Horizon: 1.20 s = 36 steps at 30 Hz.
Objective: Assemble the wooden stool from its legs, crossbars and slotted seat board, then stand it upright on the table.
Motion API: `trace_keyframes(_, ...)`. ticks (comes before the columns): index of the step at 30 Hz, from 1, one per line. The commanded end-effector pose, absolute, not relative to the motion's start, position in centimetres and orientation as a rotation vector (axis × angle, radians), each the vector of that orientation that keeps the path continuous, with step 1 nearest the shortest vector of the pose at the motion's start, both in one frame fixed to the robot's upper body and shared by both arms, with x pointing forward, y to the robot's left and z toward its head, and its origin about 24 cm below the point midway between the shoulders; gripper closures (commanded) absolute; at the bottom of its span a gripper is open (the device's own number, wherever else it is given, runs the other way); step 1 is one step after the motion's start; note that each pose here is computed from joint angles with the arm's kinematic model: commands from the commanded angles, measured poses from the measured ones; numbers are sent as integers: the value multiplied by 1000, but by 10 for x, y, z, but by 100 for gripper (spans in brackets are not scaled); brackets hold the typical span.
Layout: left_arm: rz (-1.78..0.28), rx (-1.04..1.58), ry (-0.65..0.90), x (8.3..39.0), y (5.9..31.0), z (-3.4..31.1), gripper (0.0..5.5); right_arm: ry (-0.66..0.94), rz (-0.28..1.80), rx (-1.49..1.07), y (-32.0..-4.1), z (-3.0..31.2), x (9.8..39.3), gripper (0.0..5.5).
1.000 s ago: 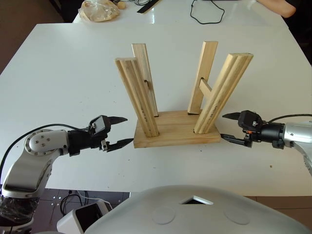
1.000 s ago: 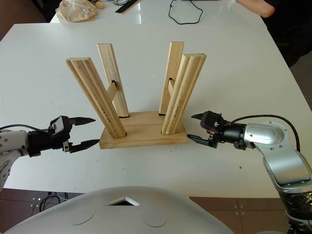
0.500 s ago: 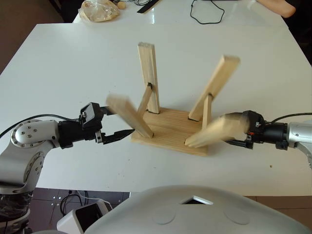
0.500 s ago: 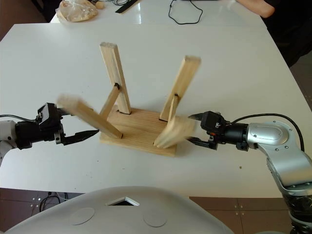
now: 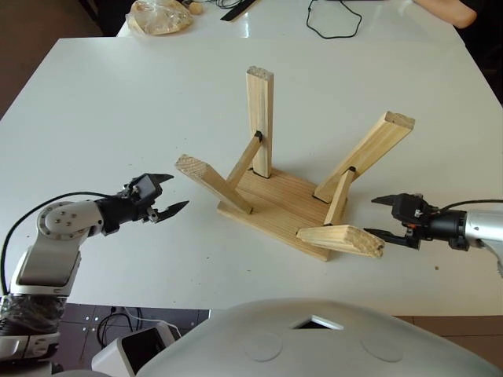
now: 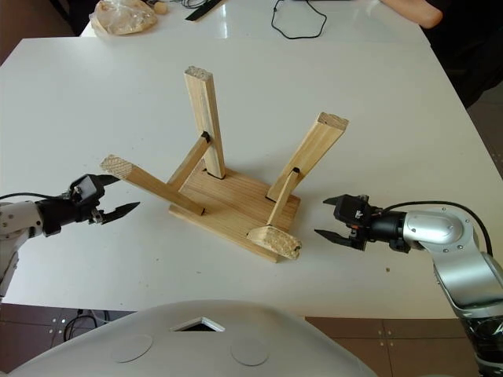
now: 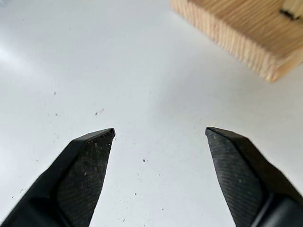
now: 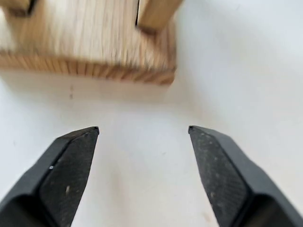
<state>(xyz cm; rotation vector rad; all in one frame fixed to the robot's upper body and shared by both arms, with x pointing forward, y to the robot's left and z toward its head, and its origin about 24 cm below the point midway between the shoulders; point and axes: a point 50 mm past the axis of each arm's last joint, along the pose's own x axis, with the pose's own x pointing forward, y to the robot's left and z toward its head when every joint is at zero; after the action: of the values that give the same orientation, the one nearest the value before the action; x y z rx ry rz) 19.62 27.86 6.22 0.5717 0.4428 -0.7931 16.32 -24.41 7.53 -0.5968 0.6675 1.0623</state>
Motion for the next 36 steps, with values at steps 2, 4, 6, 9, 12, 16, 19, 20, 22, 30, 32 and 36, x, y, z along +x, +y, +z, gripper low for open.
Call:
trace_keyframes(2,-777,650,369,208,265,42,273,635,1138,-520,-224,69,156,255)
trace_keyframes(4,-851,686,358,203,254,33,273,640,1147,-500,-218,64,153,260)
trace_keyframes(6,-933,688,365,191,245,26,273,648,1157,-473,-212,59,148,260)
trace_keyframes(9,-1047,691,415,163,243,18,273,677,1165,-424,-205,52,132,260)
trace_keyframes(12,-1082,658,454,147,243,14,273,698,1178,-369,-195,45,117,260)
trace_keyframes(16,-1125,547,423,139,222,20,273,673,1164,-350,-185,41,117,260)
trace_keyframes(19,-1126,459,401,140,213,32,273,644,1154,-348,-185,48,123,260)
trace_keyframes(20,-1125,436,401,141,212,37,273,639,1156,-351,-186,52,125,260)
trace_keyframes(22,-1124,399,409,142,213,44,273,631,1155,-360,-190,57,128,260)
trace_keyframes(30,-976,417,412,167,245,66,273,643,1122,-395,-202,57,135,260)
trace_keyframes(32,-931,461,406,177,250,65,273,646,1126,-397,-202,56,134,260)
trace_keyframes(36,-864,580,339,206,249,51,273,650,1133,-418,-198,50,135,260)
